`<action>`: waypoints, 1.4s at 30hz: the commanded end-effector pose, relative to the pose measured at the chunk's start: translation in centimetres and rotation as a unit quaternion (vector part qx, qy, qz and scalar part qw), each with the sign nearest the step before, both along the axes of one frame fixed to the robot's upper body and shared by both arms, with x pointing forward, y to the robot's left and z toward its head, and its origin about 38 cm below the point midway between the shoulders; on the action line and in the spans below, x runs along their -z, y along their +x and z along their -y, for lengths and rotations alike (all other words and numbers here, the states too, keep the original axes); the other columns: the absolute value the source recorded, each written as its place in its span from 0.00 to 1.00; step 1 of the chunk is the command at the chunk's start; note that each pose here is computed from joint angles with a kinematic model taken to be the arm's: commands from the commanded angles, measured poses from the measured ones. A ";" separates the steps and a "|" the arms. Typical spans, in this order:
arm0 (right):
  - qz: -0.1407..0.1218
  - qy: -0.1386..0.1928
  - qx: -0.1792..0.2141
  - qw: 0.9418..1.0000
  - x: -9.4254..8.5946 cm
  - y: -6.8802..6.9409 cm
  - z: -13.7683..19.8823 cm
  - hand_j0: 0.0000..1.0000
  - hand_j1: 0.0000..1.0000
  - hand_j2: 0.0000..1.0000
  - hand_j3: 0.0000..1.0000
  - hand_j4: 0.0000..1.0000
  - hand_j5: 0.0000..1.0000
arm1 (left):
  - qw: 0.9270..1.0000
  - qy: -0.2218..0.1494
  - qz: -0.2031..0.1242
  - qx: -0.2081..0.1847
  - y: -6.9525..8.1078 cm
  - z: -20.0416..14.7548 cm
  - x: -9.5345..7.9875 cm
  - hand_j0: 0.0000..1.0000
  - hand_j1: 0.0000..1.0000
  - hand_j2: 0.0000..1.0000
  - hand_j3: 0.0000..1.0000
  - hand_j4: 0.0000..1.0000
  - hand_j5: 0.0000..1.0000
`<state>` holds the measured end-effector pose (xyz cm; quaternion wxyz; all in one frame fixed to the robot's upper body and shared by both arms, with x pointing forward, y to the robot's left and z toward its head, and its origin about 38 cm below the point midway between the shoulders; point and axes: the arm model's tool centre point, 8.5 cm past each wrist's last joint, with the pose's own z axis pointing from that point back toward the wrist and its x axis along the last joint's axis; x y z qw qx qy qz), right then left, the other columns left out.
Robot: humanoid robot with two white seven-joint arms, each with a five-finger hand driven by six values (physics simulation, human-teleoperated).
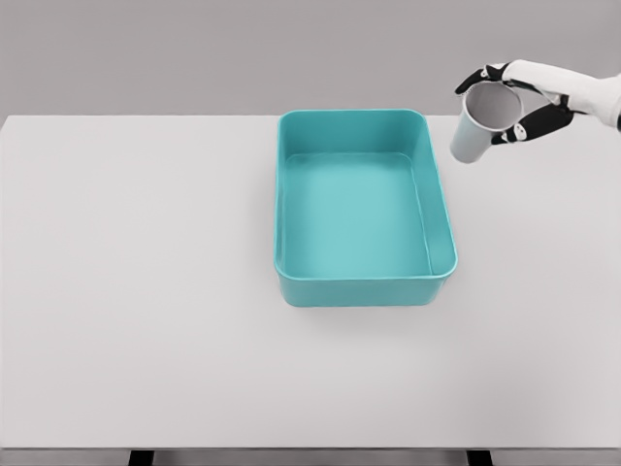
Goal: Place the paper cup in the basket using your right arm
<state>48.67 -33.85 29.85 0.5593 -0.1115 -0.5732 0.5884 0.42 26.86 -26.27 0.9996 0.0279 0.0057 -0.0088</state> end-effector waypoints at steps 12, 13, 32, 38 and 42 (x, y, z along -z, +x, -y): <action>0.006 0.023 -0.016 1.000 -0.4 0.4 -1.7 0.67 0.67 0.67 0.67 0.67 0.67 | 1.000 0.000 0.000 0.000 0.0 0.0 0.0 1.00 1.00 1.00 1.00 1.00 1.00; 0.006 0.025 -0.017 1.000 -0.4 0.4 -2.0 0.67 0.67 0.67 0.67 0.67 0.67 | 1.000 0.000 0.001 0.000 0.0 0.0 0.0 1.00 1.00 1.00 1.00 1.00 1.00; -0.005 0.054 -0.048 0.997 1.0 1.0 -5.9 0.67 0.67 0.67 0.67 0.67 0.67 | 1.000 0.000 -0.001 0.000 0.0 0.0 0.0 1.00 1.00 1.00 1.00 1.00 1.00; -0.015 0.062 -0.052 0.997 2.0 1.5 -6.9 0.67 0.67 0.67 0.67 0.67 0.67 | 1.000 0.000 0.000 0.000 0.0 0.0 0.0 1.00 1.00 1.00 1.00 1.00 1.00; -0.024 0.069 -0.051 0.996 3.0 2.0 -7.6 0.67 0.67 0.67 0.67 0.67 0.67 | 1.000 0.000 0.000 0.000 0.0 0.0 0.0 1.00 1.00 1.00 1.00 1.00 1.00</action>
